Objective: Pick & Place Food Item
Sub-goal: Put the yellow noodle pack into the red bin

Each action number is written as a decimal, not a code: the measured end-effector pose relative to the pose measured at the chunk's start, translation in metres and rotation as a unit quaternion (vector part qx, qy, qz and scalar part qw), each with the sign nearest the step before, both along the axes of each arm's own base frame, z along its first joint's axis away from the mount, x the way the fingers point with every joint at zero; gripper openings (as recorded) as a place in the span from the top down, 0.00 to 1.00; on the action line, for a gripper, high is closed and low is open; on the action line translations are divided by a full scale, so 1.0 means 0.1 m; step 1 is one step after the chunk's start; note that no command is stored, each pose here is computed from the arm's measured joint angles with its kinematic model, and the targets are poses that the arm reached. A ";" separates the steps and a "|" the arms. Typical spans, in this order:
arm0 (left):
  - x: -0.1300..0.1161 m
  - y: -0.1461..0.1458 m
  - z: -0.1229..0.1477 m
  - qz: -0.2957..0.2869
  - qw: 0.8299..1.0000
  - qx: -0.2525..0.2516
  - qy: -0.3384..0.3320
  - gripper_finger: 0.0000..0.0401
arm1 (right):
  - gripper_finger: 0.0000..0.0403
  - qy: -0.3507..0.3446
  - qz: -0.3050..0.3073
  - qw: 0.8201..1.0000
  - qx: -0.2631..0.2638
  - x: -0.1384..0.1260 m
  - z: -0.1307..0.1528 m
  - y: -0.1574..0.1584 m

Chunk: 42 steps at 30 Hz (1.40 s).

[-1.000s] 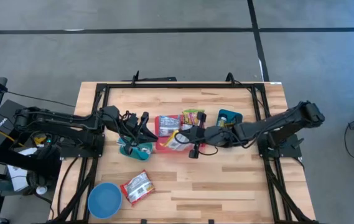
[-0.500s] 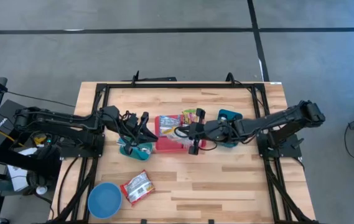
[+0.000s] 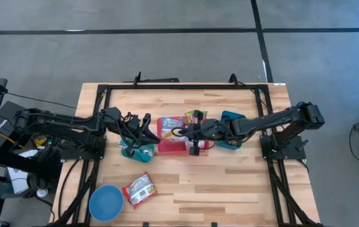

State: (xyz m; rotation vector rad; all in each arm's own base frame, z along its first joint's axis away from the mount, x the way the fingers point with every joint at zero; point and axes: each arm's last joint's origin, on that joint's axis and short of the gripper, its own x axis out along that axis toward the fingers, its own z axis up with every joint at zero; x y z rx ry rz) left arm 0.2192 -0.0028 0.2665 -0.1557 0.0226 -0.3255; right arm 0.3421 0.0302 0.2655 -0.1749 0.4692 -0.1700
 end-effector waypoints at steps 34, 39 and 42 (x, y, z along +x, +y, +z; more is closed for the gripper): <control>0.00 0.00 0.00 0.000 1.000 0.001 -0.001 0.92 | 1.00 0.014 0.037 0.998 0.039 0.23 -0.31 -0.31; 0.00 0.00 0.00 0.000 1.000 0.002 -0.001 0.92 | 1.00 0.004 0.043 0.998 0.045 0.24 -0.29 -0.39; 0.00 0.00 0.00 0.000 1.000 0.002 -0.001 0.92 | 1.00 0.005 0.041 0.998 0.044 0.24 -0.29 -0.43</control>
